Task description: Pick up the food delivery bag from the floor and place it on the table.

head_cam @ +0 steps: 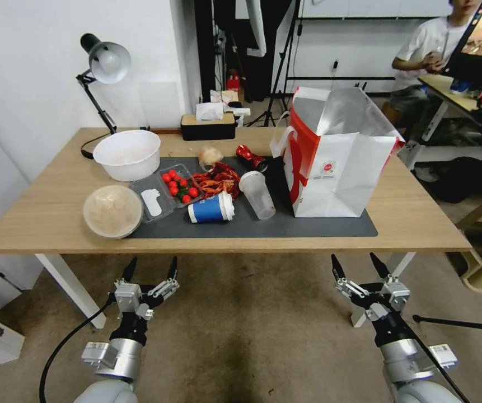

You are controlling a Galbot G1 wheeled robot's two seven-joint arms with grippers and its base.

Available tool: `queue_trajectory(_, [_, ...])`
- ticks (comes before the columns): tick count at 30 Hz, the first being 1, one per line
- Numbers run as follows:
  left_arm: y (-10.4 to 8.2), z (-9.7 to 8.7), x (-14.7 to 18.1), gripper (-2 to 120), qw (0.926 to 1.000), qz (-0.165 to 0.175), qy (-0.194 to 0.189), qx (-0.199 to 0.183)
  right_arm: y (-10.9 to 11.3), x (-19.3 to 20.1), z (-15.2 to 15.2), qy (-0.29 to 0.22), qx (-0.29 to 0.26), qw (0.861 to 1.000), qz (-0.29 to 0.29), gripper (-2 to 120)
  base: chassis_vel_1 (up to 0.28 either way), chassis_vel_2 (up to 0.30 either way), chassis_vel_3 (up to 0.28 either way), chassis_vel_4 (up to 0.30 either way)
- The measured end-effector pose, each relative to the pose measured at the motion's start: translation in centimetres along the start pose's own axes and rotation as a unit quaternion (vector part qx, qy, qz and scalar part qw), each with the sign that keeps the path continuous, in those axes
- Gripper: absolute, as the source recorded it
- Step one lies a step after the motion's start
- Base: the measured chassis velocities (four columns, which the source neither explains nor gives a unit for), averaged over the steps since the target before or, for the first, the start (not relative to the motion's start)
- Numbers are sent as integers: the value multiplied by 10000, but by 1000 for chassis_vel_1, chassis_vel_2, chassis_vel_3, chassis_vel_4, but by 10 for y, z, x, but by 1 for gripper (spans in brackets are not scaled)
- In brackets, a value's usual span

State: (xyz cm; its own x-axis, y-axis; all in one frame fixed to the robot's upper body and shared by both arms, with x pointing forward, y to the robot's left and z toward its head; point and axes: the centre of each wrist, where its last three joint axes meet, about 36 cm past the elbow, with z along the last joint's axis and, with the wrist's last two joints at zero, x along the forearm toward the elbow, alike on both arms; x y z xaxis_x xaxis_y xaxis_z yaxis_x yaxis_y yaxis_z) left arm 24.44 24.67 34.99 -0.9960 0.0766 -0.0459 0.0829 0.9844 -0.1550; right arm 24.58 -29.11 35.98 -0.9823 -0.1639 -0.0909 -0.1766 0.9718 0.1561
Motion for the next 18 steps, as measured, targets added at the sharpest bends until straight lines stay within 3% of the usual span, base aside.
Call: queue_trajectory(18, [0, 0, 0, 100, 10000, -8, 5, 4, -1, -1, 0, 10, -7, 10000, -3, 100, 0, 0, 0, 0])
